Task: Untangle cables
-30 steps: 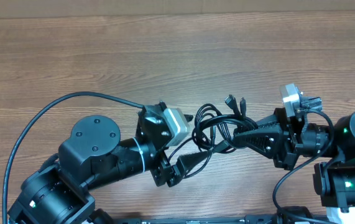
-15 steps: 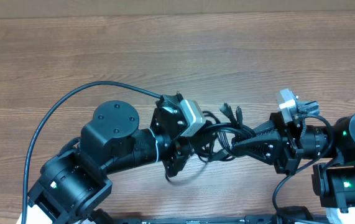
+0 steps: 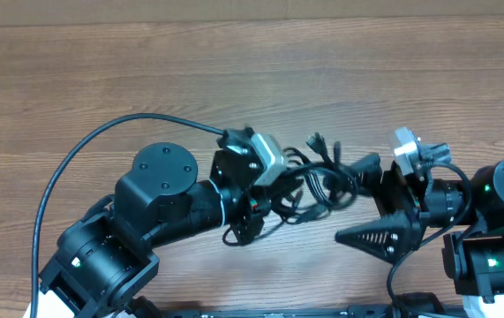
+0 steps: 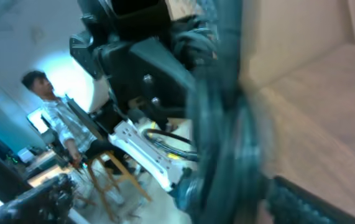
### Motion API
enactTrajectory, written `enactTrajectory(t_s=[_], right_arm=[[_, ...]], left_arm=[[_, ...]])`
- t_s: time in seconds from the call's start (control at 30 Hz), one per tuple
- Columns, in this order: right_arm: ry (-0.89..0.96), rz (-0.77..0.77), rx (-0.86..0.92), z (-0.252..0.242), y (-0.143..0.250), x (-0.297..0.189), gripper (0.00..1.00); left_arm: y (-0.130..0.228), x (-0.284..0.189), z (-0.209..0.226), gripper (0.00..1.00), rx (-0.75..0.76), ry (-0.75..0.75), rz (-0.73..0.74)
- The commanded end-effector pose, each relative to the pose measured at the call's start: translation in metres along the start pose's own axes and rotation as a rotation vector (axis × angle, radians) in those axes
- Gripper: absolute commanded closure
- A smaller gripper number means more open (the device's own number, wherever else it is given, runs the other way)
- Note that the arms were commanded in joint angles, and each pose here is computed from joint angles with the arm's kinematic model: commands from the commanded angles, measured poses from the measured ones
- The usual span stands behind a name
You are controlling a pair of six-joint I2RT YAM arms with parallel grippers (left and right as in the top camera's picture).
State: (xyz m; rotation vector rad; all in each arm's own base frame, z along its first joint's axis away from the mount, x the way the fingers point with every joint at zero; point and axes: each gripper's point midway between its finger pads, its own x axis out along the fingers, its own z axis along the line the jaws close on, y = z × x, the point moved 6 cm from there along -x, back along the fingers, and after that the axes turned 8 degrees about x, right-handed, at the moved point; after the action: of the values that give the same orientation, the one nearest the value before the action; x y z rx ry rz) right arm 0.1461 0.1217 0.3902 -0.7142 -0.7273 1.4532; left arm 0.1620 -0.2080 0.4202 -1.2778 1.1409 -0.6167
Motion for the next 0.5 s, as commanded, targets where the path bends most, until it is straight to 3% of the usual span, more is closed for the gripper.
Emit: enactTrajectory(t_s=[0.0, 0.2, 0.47], right_arm=[[0.027, -0.026, 0.045, -0.002, -0.004, 0.000, 0.00], [0.119, -0.114, 0.204, -0.021, -0.012, -0.001, 0.00], [0.118, -0.101, 0.258, -0.025, -0.007, 0.005, 0.00]], left_arm=[[0.001, -0.011, 0.027, 0.96, -0.125, -0.262, -0.004], [0.015, -0.029, 0.057, 0.96, -0.380, -0.592, -0.019], [0.013, -0.027, 0.060, 0.96, -0.498, -0.604, -0.067]])
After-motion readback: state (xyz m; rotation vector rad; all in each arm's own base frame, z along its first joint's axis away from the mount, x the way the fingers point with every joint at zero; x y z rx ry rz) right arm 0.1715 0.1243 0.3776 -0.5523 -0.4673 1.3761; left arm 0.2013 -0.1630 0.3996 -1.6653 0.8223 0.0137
